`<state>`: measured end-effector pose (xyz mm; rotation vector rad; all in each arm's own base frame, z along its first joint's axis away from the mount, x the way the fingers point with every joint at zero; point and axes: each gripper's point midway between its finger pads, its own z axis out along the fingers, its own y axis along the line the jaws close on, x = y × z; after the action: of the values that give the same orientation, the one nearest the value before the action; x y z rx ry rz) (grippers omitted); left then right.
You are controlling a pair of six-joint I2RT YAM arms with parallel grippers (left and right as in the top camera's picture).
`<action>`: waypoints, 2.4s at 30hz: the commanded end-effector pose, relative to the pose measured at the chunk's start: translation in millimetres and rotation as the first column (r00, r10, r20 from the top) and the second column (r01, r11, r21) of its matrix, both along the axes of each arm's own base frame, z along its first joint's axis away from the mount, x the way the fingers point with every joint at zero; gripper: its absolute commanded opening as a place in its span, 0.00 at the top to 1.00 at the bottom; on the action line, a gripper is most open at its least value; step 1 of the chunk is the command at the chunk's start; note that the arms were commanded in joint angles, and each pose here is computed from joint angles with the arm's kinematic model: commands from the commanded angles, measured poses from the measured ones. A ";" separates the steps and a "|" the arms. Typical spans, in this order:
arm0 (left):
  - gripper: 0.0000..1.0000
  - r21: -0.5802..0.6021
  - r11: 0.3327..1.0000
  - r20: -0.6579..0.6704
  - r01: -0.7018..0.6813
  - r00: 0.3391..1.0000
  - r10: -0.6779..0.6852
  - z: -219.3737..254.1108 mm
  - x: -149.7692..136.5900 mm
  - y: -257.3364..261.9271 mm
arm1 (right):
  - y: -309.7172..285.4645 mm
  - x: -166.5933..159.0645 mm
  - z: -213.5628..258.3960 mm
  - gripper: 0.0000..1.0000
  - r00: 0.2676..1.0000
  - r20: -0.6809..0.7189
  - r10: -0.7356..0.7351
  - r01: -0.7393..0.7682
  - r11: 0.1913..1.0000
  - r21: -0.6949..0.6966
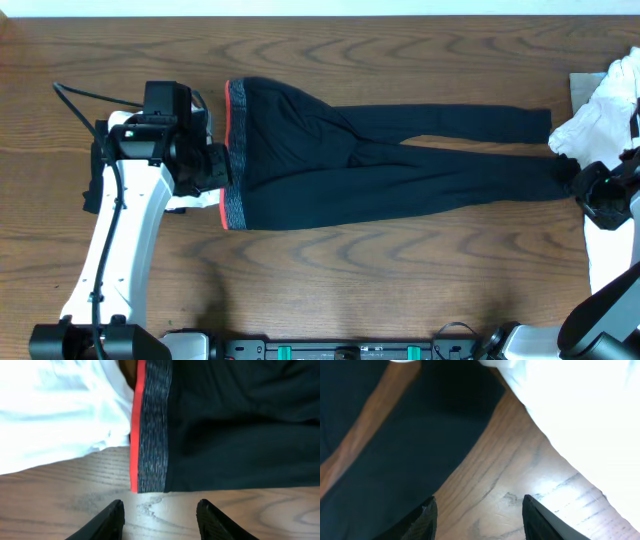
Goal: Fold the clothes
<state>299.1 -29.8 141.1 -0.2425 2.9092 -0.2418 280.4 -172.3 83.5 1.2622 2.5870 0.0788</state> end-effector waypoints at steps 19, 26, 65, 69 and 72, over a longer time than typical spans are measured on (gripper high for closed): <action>0.50 0.013 0.994 -0.114 -0.105 0.988 0.105 -124.9 -53.5 4.9 | 5.6 -4.5 -16.1 0.47 0.999 -0.027 -0.020 0.022 0.999 0.046; 0.49 0.014 0.998 -0.069 -0.063 0.996 0.063 -144.0 -50.6 4.8 | 5.3 -3.7 -15.9 0.50 1.000 -0.023 -0.021 0.022 0.999 0.045; 0.94 0.067 0.989 0.050 -0.131 0.991 0.128 -19.9 -41.4 32.5 | 11.0 2.8 -86.8 0.49 0.992 -0.125 -0.022 0.044 0.984 0.172; 0.94 0.066 0.989 0.056 -0.132 0.990 0.128 -19.5 -39.9 32.5 | 8.6 15.7 -87.2 0.48 0.997 -0.071 -0.019 0.031 0.985 0.172; 0.94 0.066 0.989 0.056 -0.131 0.990 0.128 -19.5 -39.9 32.5 | 5.6 21.4 -86.0 0.57 0.999 -0.045 -0.021 0.028 0.986 0.164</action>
<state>258.6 -1.4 121.4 -0.4058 2.8320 -0.1497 299.1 -168.9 0.8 1.3520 2.6593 0.2272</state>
